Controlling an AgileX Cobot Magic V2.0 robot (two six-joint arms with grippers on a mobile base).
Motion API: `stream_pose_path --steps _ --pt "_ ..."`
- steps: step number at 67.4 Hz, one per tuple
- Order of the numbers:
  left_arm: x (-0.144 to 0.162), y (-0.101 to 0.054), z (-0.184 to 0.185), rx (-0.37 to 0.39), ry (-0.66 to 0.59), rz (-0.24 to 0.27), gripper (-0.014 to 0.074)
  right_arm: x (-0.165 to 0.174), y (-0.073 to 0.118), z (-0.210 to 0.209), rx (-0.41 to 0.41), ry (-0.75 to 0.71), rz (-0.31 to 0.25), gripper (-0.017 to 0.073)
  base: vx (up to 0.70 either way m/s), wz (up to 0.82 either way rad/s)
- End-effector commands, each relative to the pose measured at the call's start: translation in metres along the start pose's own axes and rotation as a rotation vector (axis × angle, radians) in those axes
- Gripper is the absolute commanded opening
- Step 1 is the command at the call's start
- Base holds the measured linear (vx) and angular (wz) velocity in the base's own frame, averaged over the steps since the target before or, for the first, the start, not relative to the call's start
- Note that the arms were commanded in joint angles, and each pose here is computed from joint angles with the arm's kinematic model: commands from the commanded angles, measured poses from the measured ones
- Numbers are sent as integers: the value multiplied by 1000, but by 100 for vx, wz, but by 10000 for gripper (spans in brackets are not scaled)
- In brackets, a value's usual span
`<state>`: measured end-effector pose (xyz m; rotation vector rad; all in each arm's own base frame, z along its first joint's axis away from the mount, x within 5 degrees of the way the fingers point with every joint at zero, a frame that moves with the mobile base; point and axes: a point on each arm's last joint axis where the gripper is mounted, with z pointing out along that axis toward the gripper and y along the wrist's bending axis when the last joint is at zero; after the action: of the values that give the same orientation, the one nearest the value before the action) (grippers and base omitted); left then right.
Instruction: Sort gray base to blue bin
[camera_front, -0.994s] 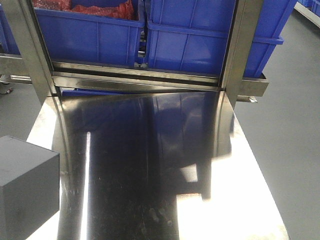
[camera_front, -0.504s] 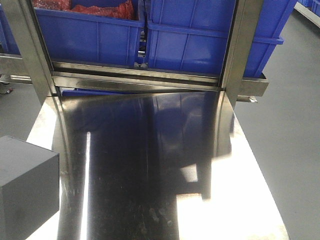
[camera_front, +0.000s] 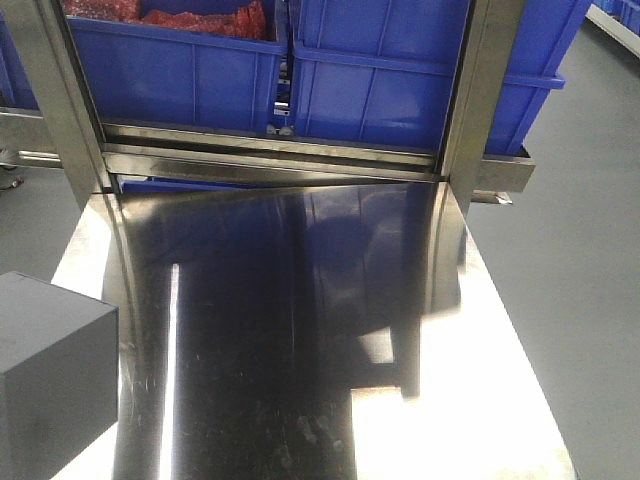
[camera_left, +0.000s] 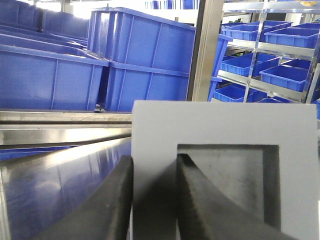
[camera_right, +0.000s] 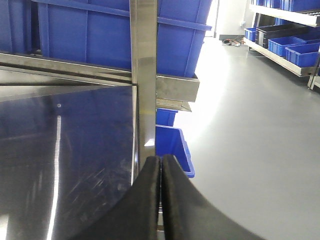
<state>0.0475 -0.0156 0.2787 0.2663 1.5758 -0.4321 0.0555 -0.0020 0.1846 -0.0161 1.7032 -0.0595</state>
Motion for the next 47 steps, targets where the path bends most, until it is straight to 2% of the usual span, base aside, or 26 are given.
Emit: stream_pose_path --steps 1,22,47 --pt "-17 -6 -2 64 -105 -1 -8 -6 0 0 9 -82 -15 -5 0 -5" --pt "-17 -6 -2 64 -105 -1 -8 -6 0 0 9 -83 -15 -5 -3 -23" --pt "-17 -6 -2 64 -105 -1 -8 -6 0 0 9 -83 -15 -5 -7 -52"
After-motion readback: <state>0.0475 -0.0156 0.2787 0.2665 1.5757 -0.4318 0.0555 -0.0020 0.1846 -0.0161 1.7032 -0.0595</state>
